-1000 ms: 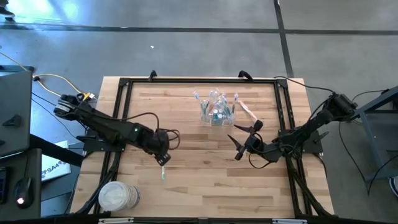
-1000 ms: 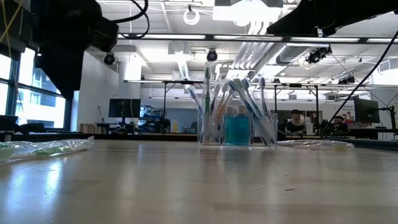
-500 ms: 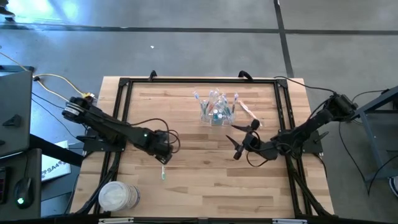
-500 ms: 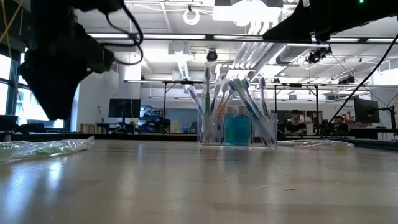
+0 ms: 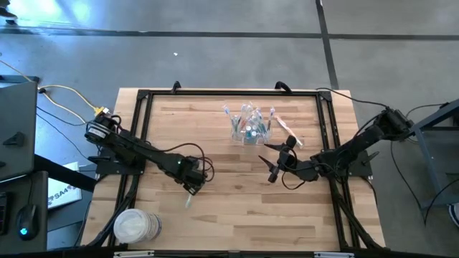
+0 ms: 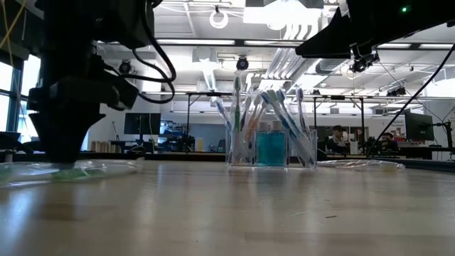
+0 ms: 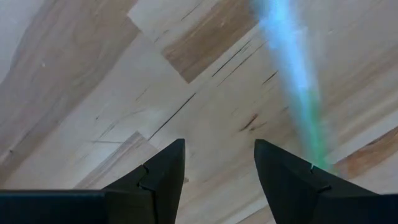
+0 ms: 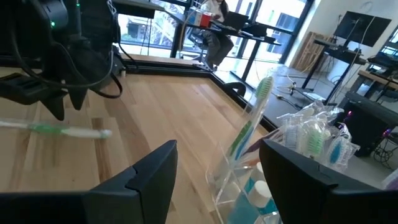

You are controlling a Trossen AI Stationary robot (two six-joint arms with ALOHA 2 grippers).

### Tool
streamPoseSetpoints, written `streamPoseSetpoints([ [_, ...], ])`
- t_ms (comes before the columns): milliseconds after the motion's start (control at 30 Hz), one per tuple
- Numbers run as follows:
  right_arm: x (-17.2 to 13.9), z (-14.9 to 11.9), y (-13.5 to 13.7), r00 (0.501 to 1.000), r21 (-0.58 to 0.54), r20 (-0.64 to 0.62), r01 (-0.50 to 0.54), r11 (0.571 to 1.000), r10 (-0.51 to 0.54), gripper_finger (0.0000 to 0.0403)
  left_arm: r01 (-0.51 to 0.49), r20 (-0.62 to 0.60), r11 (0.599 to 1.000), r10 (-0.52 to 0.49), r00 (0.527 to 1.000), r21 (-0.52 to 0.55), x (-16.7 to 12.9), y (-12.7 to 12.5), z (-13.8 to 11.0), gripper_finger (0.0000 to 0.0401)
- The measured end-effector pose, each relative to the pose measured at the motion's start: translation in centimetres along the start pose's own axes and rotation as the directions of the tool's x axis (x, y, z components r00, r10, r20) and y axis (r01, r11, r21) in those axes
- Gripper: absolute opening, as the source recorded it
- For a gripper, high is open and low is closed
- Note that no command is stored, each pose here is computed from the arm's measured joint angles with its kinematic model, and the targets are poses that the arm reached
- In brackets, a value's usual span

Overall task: Pick & Place toothbrushing station
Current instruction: Put the green toothbrush into the transparent organizer

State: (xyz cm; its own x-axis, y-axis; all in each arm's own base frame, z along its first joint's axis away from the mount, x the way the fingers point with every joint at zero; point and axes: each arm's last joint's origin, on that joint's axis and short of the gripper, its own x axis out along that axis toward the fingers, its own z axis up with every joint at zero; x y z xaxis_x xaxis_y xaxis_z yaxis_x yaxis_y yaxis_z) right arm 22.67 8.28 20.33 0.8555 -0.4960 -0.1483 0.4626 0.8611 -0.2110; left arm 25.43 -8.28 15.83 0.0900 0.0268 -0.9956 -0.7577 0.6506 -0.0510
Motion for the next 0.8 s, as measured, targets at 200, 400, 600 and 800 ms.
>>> streamPoseSetpoints([
  [200, 0.0, 0.0, 0.0, 1.000, 0.000, -0.001, 0.000, 1.000, 0.000, 0.0222, 0.000, 0.014, 1.000, -0.001, 1.000, 0.026, 0.0, 0.0, 0.1, 0.0188],
  [400, 0.0, 0.0, 0.0, 1.000, -0.001, -0.003, 0.000, 1.000, 0.000, 0.0222, -0.040, 0.057, 0.996, 0.035, 0.998, 0.079, -1.4, 0.2, 0.2, 0.0188],
  [600, 0.0, 0.0, 0.0, 1.000, -0.005, -0.003, 0.000, 1.000, 0.000, 0.0222, 0.034, 0.104, 0.989, -0.049, 0.993, 0.144, -3.7, -0.9, 0.8, 0.0188],
  [800, 0.0, -0.1, 0.0, 1.000, -0.008, -0.005, 0.000, 1.000, 0.000, 0.0222, 0.138, 0.078, 0.973, -0.154, 0.985, 0.185, -2.7, -1.8, 0.9, 0.0188],
])
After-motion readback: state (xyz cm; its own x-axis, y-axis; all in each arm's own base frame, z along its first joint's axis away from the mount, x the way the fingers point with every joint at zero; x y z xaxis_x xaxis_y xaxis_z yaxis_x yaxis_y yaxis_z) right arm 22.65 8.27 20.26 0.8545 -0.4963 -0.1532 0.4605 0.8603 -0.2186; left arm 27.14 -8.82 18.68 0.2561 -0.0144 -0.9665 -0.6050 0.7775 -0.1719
